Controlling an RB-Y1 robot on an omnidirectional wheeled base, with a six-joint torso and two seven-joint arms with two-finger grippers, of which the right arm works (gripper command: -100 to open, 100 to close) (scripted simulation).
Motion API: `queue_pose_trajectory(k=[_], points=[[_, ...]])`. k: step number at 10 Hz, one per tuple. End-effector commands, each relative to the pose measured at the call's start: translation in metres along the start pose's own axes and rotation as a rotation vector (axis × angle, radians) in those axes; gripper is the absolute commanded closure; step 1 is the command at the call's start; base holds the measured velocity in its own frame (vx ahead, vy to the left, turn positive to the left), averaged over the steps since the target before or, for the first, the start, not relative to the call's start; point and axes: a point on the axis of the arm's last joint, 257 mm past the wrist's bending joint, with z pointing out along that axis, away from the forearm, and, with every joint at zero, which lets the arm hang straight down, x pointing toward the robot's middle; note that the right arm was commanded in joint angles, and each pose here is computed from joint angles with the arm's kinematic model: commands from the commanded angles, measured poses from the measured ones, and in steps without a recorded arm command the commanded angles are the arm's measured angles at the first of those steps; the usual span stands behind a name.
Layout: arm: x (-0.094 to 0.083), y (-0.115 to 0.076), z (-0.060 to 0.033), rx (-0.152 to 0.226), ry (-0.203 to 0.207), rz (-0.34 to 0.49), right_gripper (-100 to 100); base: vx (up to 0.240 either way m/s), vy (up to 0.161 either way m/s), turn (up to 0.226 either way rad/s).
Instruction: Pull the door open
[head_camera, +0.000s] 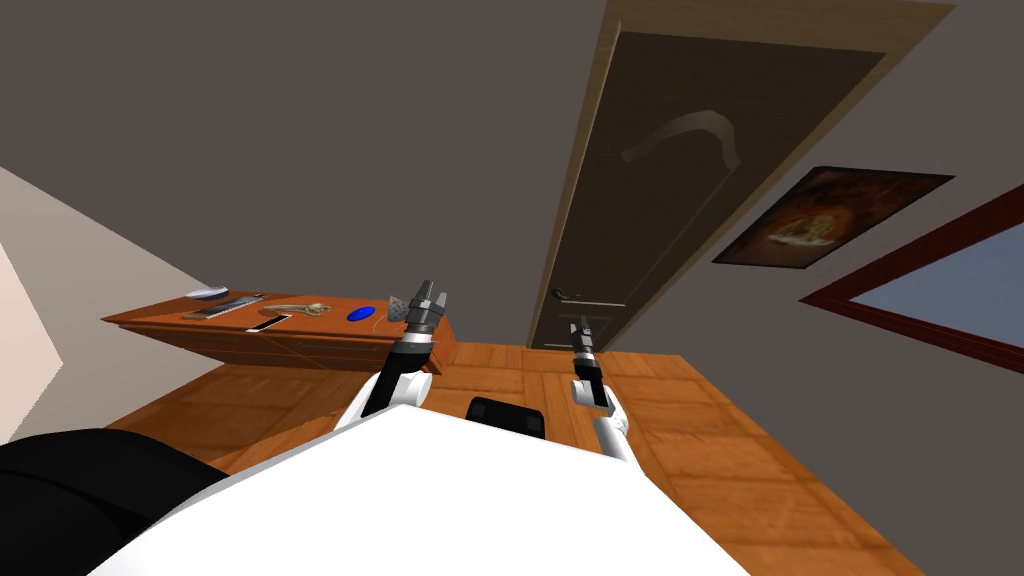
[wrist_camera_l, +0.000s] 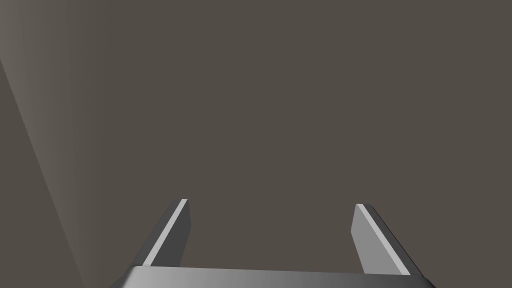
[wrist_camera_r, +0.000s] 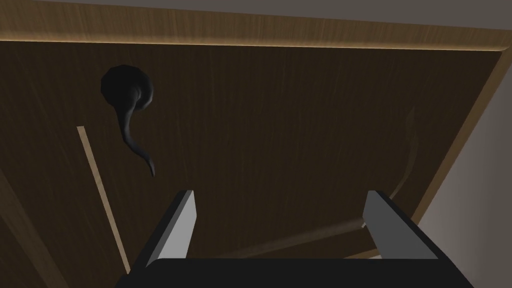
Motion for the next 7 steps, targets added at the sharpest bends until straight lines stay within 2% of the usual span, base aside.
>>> queue_pose_trajectory(k=[1, 2, 3, 4, 5, 6, 7], points=[[0.0, -0.01, 0.0042, 0.018, 0.006, -0.003, -100, 0.08, -0.057, 0.086], [-0.001, -0.02, -0.0005, 0.041, 0.003, -0.004, -100, 0.059, -0.047, 0.027], [-0.001, -0.022, 0.0042, 0.044, 0.007, -0.006, -100, 0.052, -0.043, 0.041], [-0.002, -0.031, 0.0001, 0.064, 0.005, -0.007, -100, 0.038, -0.031, 0.031], [-0.002, -0.033, 0.0047, 0.066, 0.009, -0.009, -100, 0.038, -0.036, 0.041], [-0.004, -0.041, 0.0004, 0.085, 0.006, -0.01, -100, 0.037, -0.029, 0.033], [-0.004, -0.043, 0.0052, 0.087, 0.011, -0.013, -100, 0.047, -0.032, 0.054]])
